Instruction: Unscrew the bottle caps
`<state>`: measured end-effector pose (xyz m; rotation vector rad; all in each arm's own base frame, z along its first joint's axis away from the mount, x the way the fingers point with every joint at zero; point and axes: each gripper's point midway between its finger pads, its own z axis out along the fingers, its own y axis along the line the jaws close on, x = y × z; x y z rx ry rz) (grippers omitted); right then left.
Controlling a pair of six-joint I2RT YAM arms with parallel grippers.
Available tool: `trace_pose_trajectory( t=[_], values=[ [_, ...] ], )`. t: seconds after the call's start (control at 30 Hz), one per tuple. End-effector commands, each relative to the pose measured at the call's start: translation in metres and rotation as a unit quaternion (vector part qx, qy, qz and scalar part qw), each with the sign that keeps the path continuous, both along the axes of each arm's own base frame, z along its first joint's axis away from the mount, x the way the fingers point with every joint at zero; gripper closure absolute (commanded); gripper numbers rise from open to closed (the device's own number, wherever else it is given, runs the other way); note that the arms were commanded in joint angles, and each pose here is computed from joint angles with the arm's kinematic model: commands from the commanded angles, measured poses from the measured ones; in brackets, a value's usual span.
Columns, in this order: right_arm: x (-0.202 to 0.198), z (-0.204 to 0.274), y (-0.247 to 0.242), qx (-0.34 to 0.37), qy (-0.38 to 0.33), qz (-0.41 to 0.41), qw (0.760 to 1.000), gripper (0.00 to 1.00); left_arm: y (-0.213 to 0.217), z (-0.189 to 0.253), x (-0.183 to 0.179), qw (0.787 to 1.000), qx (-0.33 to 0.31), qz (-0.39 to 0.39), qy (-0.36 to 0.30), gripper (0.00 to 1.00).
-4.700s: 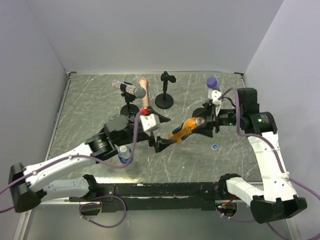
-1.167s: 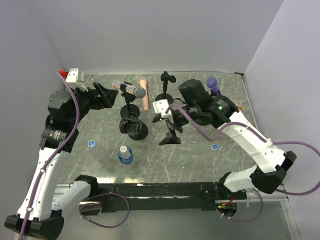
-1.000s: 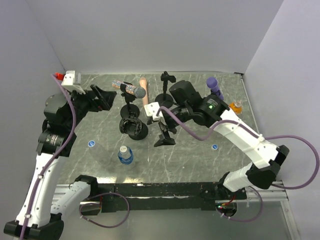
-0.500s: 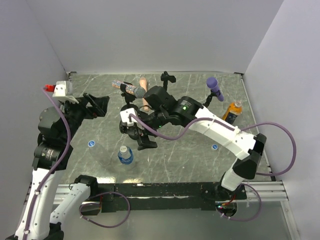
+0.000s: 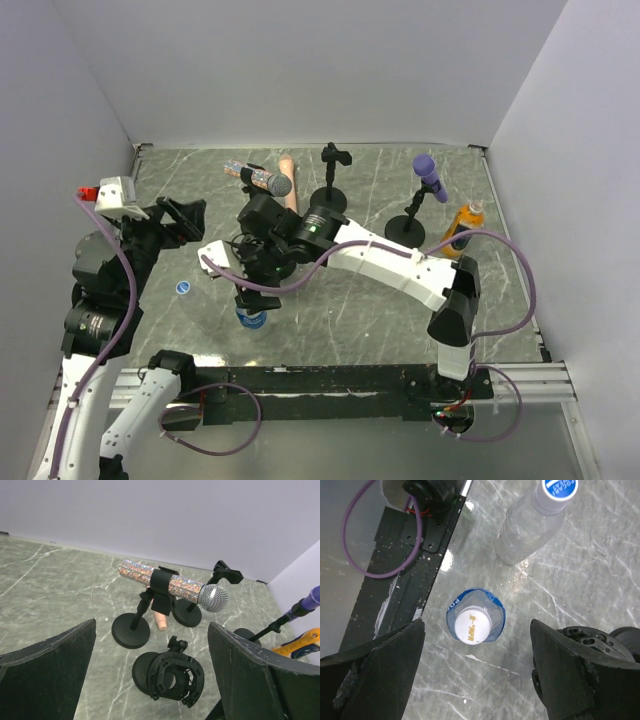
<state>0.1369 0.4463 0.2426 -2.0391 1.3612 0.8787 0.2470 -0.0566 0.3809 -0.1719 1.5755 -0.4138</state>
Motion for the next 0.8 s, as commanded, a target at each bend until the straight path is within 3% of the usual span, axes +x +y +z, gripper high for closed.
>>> trace_pose_trajectory(
  t=[0.0,0.53,0.77],
  values=[
    [-0.001,0.012,0.007,0.01,-0.013,-0.003,1.0,0.08,0.008,-0.002,-0.003,1.0,0.008,0.019,-0.001,0.03],
    [-0.009,-0.025,0.003,-0.037,-0.002,0.002,0.999,0.22,0.016,-0.004,-0.011,0.999,0.004,0.036,-0.002,0.03],
    [-0.003,-0.036,0.006,-0.052,-0.004,-0.008,0.999,0.23,0.019,-0.006,-0.014,0.999,0.004,0.044,0.0,0.03]
  ],
)
